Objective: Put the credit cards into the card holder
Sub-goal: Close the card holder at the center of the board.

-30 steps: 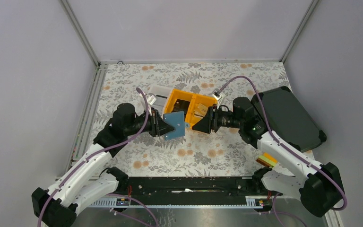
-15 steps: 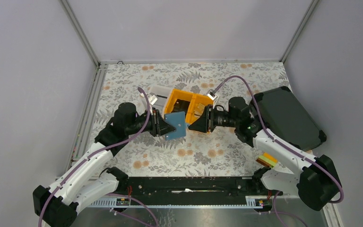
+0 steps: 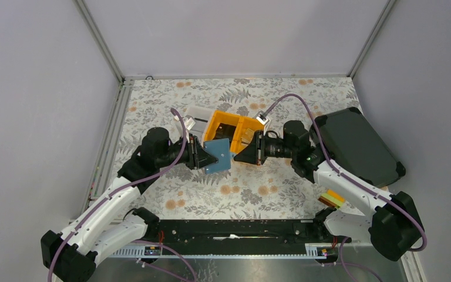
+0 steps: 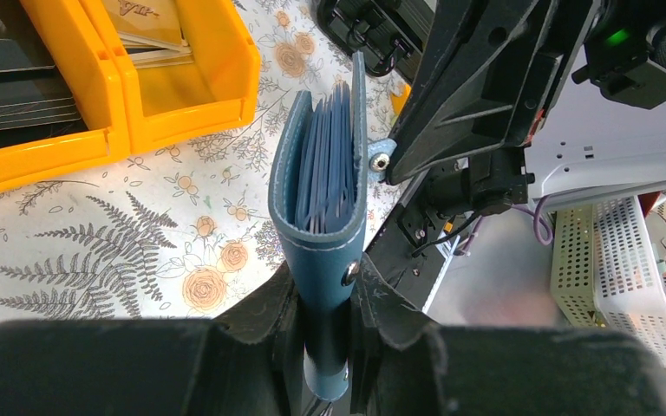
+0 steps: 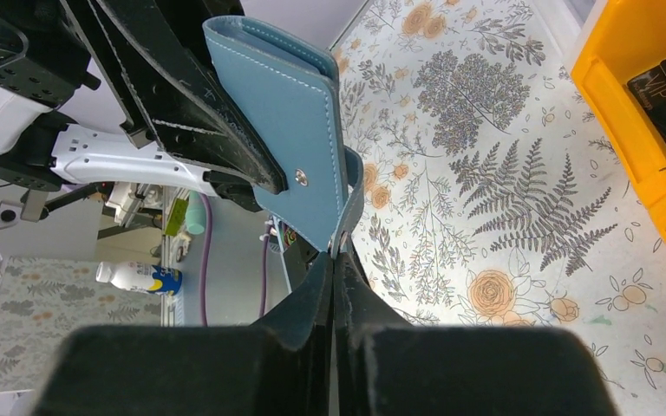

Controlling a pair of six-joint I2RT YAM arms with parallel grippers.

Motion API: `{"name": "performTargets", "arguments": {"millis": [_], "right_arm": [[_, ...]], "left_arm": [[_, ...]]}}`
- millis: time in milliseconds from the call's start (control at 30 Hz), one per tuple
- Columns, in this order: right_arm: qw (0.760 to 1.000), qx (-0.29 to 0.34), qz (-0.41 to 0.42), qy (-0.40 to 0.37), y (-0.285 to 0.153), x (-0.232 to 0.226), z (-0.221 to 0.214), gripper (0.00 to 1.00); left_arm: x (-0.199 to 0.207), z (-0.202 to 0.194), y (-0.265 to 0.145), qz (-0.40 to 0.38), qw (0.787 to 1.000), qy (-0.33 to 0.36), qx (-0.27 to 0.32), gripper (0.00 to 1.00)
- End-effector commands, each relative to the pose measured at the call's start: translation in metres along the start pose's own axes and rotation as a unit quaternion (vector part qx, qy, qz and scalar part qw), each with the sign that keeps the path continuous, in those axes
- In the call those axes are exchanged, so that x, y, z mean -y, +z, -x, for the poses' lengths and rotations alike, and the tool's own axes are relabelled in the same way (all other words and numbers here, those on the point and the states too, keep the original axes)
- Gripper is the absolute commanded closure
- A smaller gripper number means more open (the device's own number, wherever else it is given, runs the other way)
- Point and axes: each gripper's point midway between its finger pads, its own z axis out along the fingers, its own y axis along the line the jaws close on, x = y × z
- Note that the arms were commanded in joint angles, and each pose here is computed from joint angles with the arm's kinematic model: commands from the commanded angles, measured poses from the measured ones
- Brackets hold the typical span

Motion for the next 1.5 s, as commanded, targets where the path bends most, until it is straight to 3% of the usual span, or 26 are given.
{"name": "performTargets", "arguments": {"millis": [0,467,1467], "right_arm": [[0.999,0.0,0.017,-0.043,0.004,-0.016,0.004,1.0],[0.997,-0.007,0.018,-0.072,0.038,-0.027,0.002,1.0],[0.99,0.009,0.067,-0.127,0.045,-0.045,0.007,1.0]], "left_arm": [[0.004,0.018,-0.001,0.0,0.999,0.02,0.032,1.0],[-0.006,0.008,0.006,0.011,1.0,0.0,0.006,1.0],[-0.007,-0.015,0.021,0.007,0.999,-0.01,-0.053,1.0]]}}
